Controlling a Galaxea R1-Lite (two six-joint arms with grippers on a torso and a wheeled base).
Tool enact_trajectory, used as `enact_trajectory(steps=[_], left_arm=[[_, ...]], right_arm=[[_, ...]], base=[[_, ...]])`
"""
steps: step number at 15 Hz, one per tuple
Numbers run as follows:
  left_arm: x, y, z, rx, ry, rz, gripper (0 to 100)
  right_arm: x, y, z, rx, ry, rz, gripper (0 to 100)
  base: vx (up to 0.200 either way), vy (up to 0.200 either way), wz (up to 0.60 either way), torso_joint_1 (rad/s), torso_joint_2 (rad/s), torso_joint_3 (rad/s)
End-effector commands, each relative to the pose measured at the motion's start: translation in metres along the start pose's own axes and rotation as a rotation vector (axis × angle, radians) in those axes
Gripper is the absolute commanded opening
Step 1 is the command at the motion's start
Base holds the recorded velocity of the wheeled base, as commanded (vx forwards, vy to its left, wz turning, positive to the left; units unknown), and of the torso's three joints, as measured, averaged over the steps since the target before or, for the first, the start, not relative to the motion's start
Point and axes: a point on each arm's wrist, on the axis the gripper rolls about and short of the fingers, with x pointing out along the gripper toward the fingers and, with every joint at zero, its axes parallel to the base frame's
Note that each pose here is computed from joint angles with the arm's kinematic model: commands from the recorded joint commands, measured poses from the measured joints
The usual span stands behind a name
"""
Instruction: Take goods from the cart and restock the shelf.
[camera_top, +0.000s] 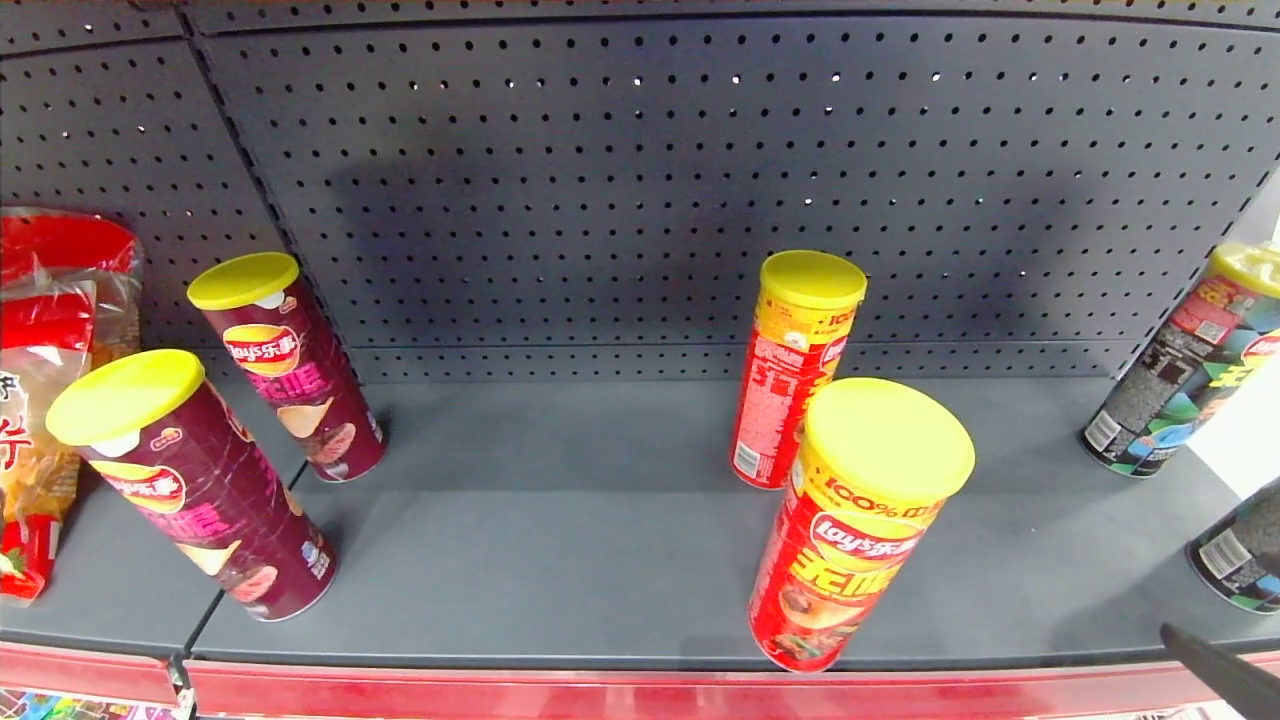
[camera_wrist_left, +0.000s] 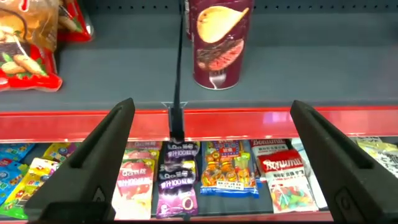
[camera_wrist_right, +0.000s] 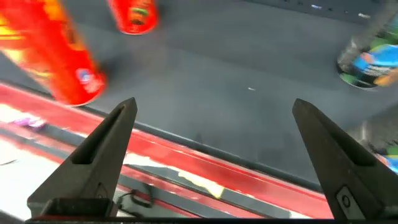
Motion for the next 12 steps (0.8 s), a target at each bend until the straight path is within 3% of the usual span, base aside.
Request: enact_trajectory(steps=[1,4,12], left_arm=[[0.000,0.000,0.000,0.000,0.000,0.000,100],[0.000,0.000,0.000,0.000,0.000,0.000,100],[0.000,0.000,0.000,0.000,0.000,0.000,100]], right_arm=[[0.005,0.001,-0.002,0.012,0.020,0.089,100],[0.018,-0.002,-0.012,0.055,0.115,0.147,100],[0.059,-0.017,-0.007,0.133,0.291,0.125,100]], base=[[0.000,0.000,0.00,0.000,0.00,0.000],[0.000,0.000,0.00,0.000,0.00,0.000],[0.000,0.000,0.00,0.000,0.00,0.000]])
